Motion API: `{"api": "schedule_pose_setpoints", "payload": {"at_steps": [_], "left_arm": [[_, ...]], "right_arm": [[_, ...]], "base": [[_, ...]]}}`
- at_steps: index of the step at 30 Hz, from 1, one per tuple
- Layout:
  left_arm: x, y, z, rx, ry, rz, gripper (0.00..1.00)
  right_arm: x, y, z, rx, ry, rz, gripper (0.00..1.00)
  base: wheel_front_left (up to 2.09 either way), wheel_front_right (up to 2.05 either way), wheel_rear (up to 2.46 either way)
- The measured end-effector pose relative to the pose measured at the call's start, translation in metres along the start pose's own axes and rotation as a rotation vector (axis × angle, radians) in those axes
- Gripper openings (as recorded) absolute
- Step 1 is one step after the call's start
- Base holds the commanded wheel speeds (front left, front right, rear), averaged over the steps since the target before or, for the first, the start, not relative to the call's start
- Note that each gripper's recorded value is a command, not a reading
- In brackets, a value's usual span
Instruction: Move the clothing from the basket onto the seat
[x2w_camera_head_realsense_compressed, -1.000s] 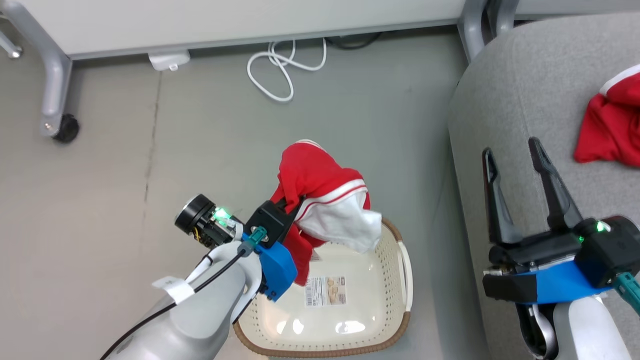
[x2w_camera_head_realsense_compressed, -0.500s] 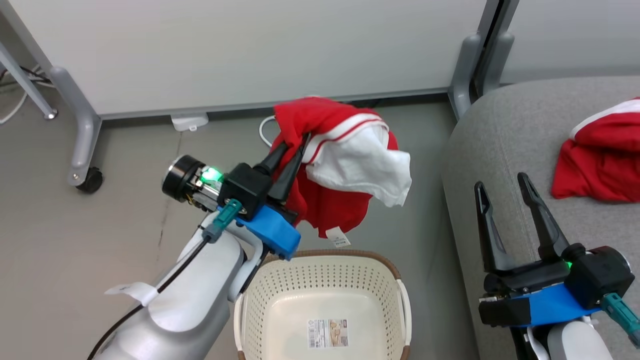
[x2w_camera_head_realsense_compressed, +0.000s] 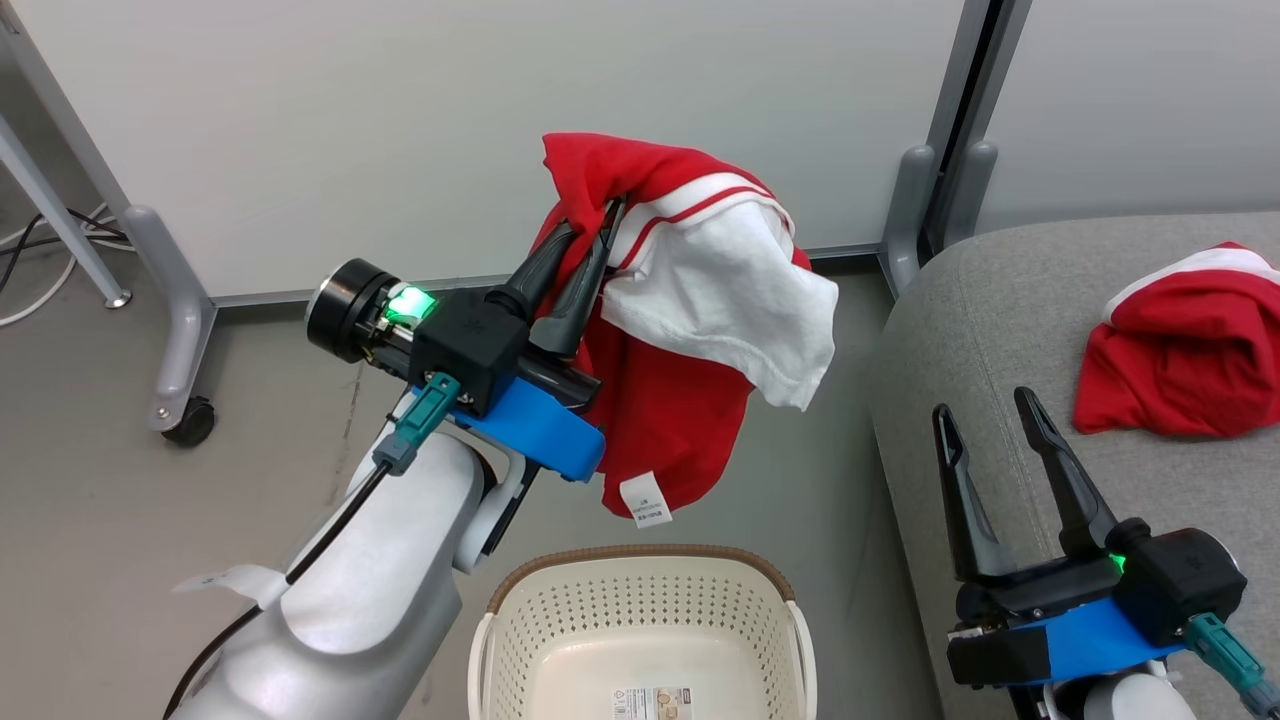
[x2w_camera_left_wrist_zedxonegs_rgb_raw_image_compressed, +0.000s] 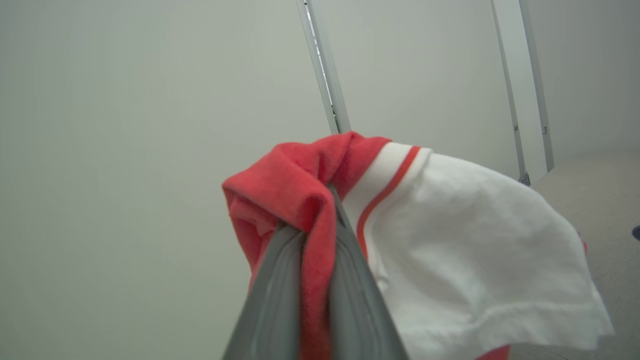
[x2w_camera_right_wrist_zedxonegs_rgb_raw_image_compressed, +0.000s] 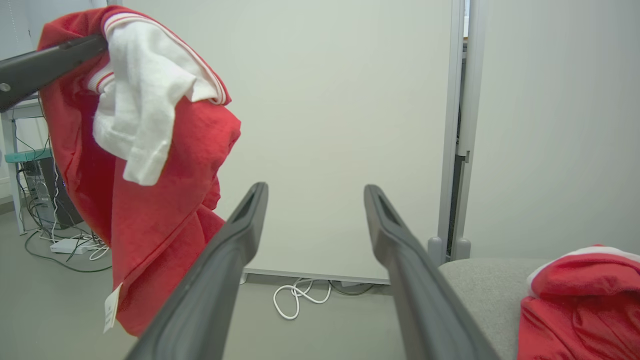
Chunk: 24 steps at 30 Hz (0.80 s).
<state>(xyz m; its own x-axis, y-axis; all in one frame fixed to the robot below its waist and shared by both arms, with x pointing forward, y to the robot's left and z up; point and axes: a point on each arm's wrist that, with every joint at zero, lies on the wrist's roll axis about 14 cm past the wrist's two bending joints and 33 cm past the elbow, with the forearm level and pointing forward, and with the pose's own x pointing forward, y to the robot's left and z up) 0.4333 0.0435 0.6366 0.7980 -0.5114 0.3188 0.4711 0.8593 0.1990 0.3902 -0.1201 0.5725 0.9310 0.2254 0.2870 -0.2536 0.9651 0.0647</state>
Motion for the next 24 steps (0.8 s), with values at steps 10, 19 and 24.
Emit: {"api": "schedule_pose_setpoints", "payload": {"at_steps": [10,19,24], "left_arm": [[0.001,-0.003,0.001,-0.001,-0.003,-0.008,0.00],[0.001,-0.005,-0.006,-0.008,0.013,-0.012,0.00],[0.003,-0.010,-0.010,-0.014,0.018,-0.029,0.00]], "right_arm": [[-0.001,0.004,-0.002,0.020,0.004,0.009,1.00],[0.000,0.021,-0.007,0.051,0.018,0.055,1.00],[0.004,0.036,-0.008,0.061,0.018,0.101,1.00]], "base": [[0.00,0.00,0.00],[0.00,0.00,0.00],[0.00,0.00,0.00]]}}
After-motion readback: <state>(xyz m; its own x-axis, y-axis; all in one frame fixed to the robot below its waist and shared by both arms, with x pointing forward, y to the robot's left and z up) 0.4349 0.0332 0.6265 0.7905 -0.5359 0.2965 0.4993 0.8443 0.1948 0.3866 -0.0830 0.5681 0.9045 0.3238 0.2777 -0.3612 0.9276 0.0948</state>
